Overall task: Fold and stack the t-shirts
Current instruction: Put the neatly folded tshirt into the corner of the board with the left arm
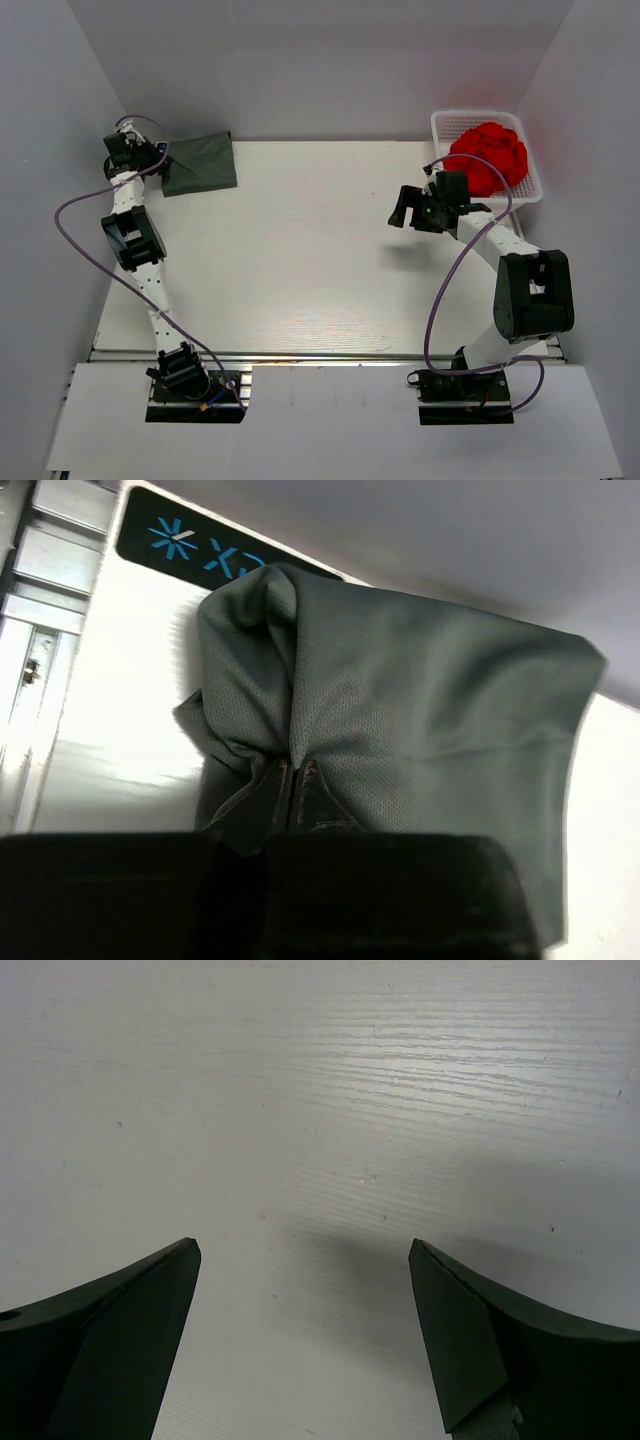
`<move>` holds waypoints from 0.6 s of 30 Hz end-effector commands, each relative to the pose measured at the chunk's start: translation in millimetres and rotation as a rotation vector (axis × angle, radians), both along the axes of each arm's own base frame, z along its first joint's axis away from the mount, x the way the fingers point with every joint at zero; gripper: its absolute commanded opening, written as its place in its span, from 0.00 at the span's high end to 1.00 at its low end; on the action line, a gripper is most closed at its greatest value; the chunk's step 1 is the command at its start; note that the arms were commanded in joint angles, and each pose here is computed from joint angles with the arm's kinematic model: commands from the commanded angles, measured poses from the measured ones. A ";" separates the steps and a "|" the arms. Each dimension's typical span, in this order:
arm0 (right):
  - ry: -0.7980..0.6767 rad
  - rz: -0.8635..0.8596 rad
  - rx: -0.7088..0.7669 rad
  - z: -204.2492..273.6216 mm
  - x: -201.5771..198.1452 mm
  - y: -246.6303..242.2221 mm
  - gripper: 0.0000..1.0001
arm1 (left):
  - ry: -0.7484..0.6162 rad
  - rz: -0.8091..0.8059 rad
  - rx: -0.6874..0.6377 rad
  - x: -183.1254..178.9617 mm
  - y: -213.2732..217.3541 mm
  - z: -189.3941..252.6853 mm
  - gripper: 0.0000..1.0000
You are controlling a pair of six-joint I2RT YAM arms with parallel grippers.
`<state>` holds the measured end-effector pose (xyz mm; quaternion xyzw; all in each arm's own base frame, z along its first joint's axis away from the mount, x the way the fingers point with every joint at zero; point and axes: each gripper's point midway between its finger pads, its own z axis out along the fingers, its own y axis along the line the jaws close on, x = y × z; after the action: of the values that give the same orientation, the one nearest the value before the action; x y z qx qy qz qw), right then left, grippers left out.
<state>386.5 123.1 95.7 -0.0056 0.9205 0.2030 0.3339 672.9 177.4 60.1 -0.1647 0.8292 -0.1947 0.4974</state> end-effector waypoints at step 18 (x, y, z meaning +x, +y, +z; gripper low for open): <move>0.001 0.063 0.041 3.4 -2.1 13.0 0.09 | -0.047 0.156 0.191 -25.7 -3.0 124.8 0.00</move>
<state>381.5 131.4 90.7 -0.0120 0.9214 0.2251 0.3166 658.4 169.6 96.3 -0.1773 0.8358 -0.1413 0.5001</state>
